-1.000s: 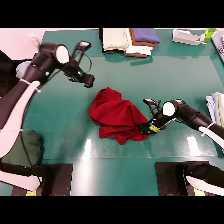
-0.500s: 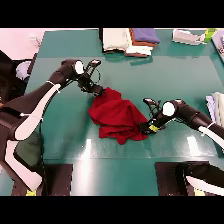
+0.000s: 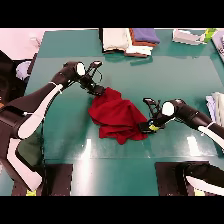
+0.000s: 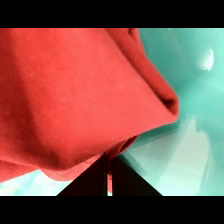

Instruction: Fold the shirts.

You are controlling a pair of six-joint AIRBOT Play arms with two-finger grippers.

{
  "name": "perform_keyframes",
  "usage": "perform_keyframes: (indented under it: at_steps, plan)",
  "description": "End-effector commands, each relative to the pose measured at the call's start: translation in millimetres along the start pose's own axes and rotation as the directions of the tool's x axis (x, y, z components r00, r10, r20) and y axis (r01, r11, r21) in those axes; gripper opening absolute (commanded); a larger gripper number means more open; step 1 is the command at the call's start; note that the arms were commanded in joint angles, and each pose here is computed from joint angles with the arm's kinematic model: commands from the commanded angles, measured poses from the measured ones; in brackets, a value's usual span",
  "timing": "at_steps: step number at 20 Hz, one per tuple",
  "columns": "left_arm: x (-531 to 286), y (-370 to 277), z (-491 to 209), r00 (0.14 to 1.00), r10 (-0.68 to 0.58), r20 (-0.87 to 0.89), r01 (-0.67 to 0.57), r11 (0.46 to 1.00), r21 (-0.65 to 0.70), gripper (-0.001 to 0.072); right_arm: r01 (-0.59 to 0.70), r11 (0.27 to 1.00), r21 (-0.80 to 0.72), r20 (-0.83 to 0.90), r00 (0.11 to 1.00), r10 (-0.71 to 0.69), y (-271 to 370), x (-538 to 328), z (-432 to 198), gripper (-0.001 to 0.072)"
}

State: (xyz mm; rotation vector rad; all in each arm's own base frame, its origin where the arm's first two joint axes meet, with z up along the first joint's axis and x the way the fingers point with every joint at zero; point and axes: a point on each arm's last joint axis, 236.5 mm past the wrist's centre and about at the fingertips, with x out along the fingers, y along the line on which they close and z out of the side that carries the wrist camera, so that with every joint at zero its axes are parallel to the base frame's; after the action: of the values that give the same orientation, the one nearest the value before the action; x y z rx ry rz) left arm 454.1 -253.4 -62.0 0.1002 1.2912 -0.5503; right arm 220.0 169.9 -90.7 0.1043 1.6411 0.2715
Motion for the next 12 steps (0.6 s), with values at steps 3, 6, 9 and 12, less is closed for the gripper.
perform_keyframes:
  at_steps: [3,6,9,12]
  plan:
    - [-79,26,37,0.982,0.087,0.17,-0.082,0.996,-0.034,0.0023,0.077,0.993,-0.088,0.224,0.973,-0.055,1,-76,52,0.0019]
    - [-212,41,68,0.888,0.177,0.423,-0.173,0.984,-0.05,0.0023,0.135,0.99,-0.043,0.445,0.89,-0.102,-17,-178,83,0.002]
    - [-363,32,62,0.709,0.238,0.664,-0.255,0.964,-0.074,0.0024,0.105,0.993,0.044,0.686,0.72,-0.107,-37,-302,89,0.0019]
    - [-487,-2,24,0.497,0.24,0.834,-0.307,0.947,-0.09,0.0024,0.098,0.99,0.101,0.853,0.503,-0.137,-53,-411,65,0.0019]
